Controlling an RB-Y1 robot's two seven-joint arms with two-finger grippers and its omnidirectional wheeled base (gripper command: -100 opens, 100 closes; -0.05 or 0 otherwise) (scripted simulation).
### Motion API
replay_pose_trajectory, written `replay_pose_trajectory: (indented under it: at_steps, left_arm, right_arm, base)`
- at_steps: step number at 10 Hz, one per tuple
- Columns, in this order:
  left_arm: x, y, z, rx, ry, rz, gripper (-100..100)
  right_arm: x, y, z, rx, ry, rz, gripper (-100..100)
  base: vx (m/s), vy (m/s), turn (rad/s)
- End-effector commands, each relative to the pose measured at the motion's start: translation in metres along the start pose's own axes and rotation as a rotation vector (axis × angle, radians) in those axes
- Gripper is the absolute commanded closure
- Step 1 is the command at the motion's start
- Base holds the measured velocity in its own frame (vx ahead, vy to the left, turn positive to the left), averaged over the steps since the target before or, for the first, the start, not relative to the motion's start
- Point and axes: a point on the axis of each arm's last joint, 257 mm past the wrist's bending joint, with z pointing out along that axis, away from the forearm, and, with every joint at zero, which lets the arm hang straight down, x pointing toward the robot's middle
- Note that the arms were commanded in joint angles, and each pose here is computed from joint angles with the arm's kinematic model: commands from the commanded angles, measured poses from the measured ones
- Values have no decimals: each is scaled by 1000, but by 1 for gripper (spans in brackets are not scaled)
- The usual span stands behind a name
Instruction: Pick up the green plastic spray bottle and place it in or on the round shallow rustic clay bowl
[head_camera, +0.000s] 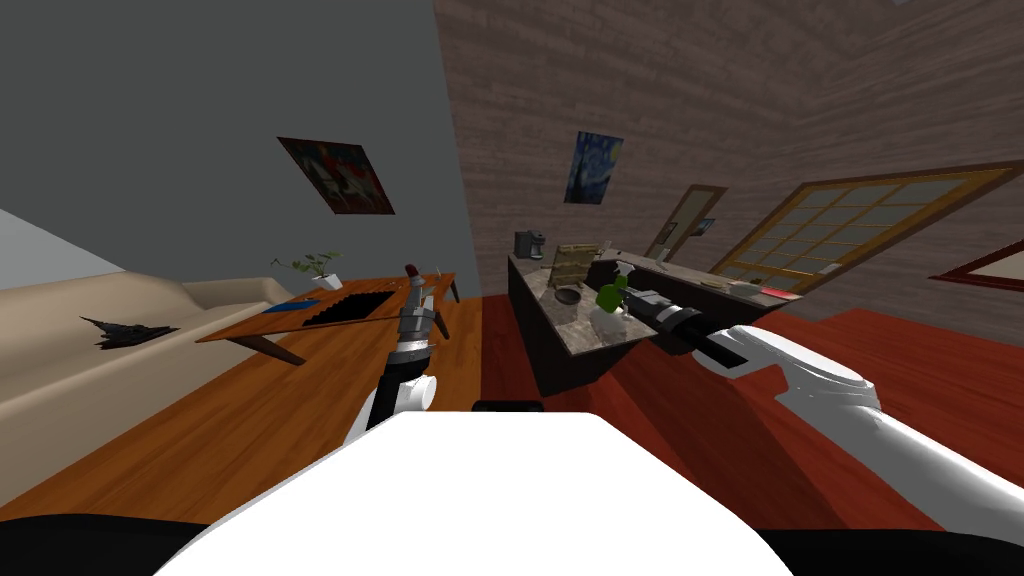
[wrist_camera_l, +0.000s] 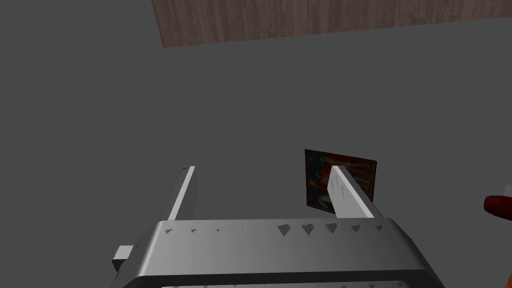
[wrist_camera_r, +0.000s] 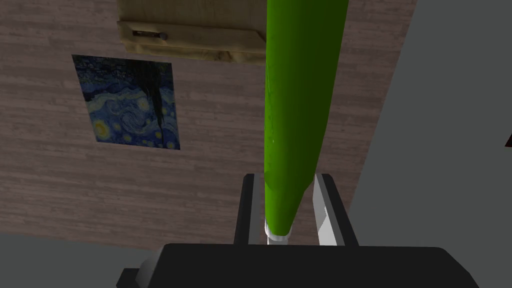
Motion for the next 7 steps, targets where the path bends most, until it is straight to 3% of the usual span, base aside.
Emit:
replay_pose_trajectory:
  at_steps: [1, 3, 7]
  left_arm:
    - [0, 0, 0, 0, 0, 0, 0]
    - [0, 0, 0, 0, 0, 0, 0]
    - [0, 0, 0, 0, 0, 0, 0]
  right_arm:
    - [-1, 0, -1, -3, 14, 6, 100]
    - [3, 1, -3, -7, 38, 12, 100]
    - [28, 6, -14, -15, 134, 41, 100]
  base:
    - [170, 28, 26]
    - [186, 5, 25]
    - [256, 10, 35]
